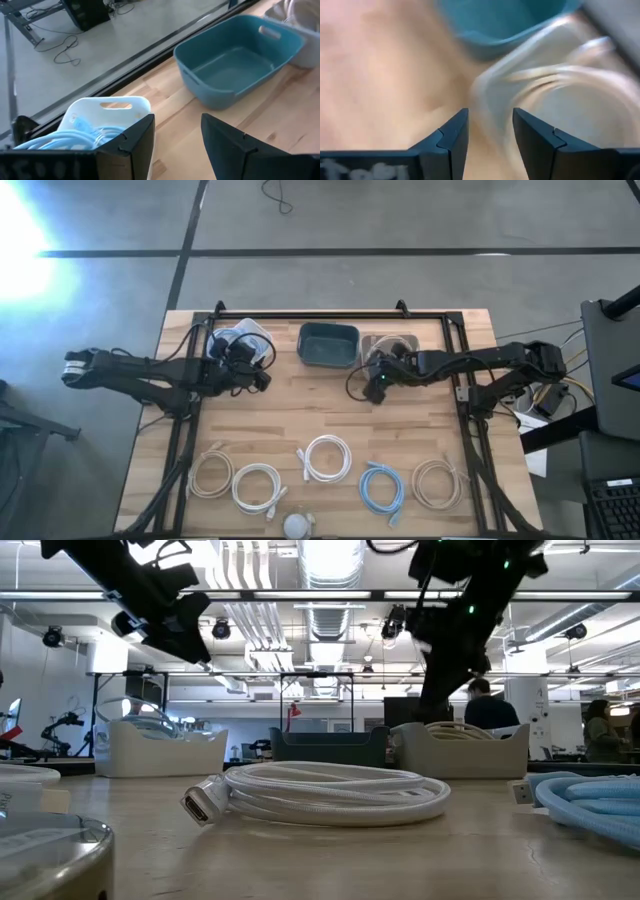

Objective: Pick & Place USB Port
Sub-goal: Put the blue charger cable into the white bin

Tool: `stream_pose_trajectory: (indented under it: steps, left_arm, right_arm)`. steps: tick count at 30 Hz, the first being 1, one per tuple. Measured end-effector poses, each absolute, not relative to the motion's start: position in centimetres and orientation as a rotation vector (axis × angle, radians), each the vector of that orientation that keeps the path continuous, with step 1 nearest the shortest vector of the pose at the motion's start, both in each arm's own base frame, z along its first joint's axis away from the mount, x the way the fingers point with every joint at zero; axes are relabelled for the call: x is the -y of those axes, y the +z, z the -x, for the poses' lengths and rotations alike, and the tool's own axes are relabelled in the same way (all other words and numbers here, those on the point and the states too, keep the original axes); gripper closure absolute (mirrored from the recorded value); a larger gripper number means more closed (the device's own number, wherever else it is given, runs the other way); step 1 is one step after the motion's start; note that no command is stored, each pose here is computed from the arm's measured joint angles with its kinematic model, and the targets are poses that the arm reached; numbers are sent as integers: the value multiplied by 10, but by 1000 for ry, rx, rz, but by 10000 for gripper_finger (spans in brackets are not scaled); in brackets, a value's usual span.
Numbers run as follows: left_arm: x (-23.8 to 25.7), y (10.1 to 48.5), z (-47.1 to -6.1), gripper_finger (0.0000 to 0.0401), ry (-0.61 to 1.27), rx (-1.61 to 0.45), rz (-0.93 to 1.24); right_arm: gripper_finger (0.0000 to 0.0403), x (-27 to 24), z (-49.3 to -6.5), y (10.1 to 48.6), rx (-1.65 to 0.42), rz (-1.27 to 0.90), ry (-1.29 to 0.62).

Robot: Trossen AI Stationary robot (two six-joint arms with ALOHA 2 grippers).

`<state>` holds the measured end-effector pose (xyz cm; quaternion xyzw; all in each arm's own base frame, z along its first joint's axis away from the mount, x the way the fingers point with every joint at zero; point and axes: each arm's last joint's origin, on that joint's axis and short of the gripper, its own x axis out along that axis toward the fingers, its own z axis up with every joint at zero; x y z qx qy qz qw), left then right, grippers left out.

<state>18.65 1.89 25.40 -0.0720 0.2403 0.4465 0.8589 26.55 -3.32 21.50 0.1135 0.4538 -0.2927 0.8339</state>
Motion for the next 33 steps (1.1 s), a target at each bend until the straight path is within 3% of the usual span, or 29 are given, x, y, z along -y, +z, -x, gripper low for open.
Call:
stream_pose_trajectory:
  steps: [11, 21, 33]
  left_arm:
    - [-18, 262, -195, 222, 893, -418, 136]
    - [-18, 262, -195, 222, 892, -413, 139]
    - [-19, 262, -195, 222, 892, -405, 145]
  right_arm:
    - [250, -65, -265, 217, -1181, -524, -67]
    - [225, -128, -255, 178, -1386, -624, -140]
    - [220, -159, -275, 130, -1558, -517, -207]
